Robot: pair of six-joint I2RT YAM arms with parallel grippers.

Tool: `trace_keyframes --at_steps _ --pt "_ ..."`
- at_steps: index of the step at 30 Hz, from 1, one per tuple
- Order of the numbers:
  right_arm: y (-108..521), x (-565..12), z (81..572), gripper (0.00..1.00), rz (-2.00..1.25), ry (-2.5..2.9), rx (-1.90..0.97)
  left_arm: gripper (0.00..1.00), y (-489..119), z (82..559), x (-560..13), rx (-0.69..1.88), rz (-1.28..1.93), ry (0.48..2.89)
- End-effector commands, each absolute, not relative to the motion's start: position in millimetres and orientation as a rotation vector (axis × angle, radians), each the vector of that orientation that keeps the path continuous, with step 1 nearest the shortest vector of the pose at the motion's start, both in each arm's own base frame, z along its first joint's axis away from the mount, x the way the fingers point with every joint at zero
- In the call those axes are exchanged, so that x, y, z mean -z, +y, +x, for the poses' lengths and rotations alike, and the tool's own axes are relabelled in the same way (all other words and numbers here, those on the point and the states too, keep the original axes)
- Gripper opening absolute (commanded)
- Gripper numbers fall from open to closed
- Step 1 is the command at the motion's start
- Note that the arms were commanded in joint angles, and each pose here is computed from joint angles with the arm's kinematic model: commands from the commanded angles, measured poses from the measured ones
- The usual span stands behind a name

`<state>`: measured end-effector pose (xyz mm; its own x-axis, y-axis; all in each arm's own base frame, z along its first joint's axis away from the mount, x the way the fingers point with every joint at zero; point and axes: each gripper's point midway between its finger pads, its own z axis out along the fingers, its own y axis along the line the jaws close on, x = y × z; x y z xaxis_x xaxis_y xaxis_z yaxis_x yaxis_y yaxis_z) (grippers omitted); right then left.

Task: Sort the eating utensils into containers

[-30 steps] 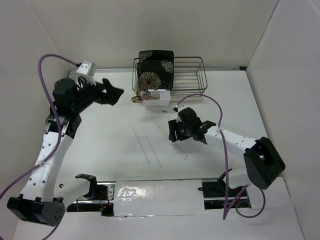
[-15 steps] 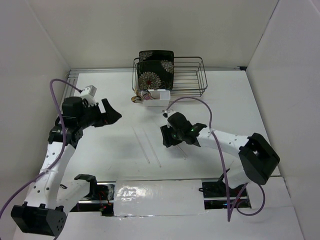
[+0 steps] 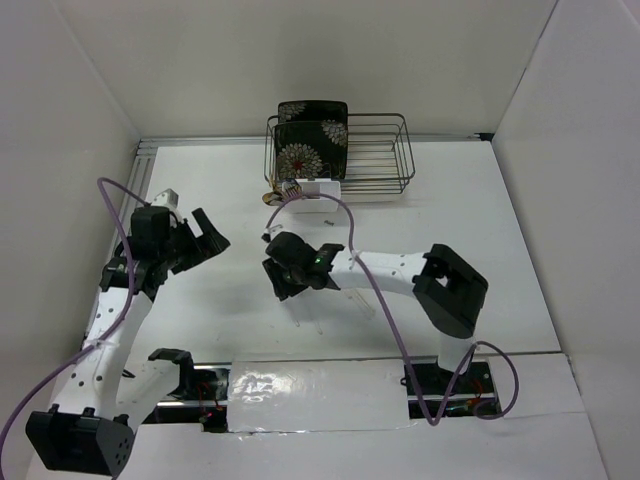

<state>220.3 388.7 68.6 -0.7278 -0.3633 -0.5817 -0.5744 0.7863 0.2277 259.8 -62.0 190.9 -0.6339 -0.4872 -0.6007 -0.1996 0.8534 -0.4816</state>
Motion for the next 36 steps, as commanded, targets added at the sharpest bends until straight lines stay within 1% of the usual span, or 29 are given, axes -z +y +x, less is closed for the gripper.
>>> trace_keyframes --at_steps 1,8,11,15,17,18,19,21,22,23,26,29,30,31,36 --pt "401 -61 216 0.46 -0.708 2.466 -0.46 0.99 -54 259 -195 0.449 -0.535 2.227" --pt "396 -30 217 0.41 -0.715 2.499 -0.315 1.0 -46 252 -200 0.413 -0.528 2.203" --pt "391 -21 219 0.37 -0.721 2.51 -0.255 1.0 -44 251 -202 0.403 -0.517 2.188" --pt "382 -6 217 0.34 -0.734 2.529 -0.193 1.0 -44 248 -204 0.4 -0.503 2.179" --pt "376 4 215 0.3 -0.736 2.551 -0.167 1.0 -44 248 -202 0.401 -0.5 2.18" --pt "373 8 213 0.26 -0.738 2.56 -0.156 1.0 -45 247 -203 0.41 -0.494 2.177" --pt "367 14 210 0.15 -0.736 2.576 -0.139 1.0 -46 246 -199 0.413 -0.502 2.189" --pt "362 21 208 0.04 -0.74 2.597 -0.129 1.0 -49 246 -198 0.434 -0.495 2.194" --pt "356 26 205 0.0 -0.752 2.609 -0.109 1.0 -51 245 -194 0.448 -0.512 2.207" --pt "354 30 202 0.0 -0.767 2.607 -0.103 1.0 -53 244 -190 0.461 -0.523 2.222" --pt "355 28 194 0.0 -0.813 2.593 -0.165 1.0 -56 240 -176 0.492 -0.633 2.266" --pt "366 8 191 0.0 -0.784 2.592 -0.366 1.0 -67 240 -162 0.568 -0.71 2.302" --pt "382 -14 189 0.0 -0.766 2.562 -0.521 0.99 -71 240 -159 0.601 -0.716 2.305" --pt "386 -36 198 0.0 -0.706 2.534 -0.641 0.98 -81 248 -161 0.687 -0.698 2.274" --pt "408 -99 211 0.0 -0.642 2.397 -0.811 0.94 -113 248 -147 0.891 -0.68 2.295"
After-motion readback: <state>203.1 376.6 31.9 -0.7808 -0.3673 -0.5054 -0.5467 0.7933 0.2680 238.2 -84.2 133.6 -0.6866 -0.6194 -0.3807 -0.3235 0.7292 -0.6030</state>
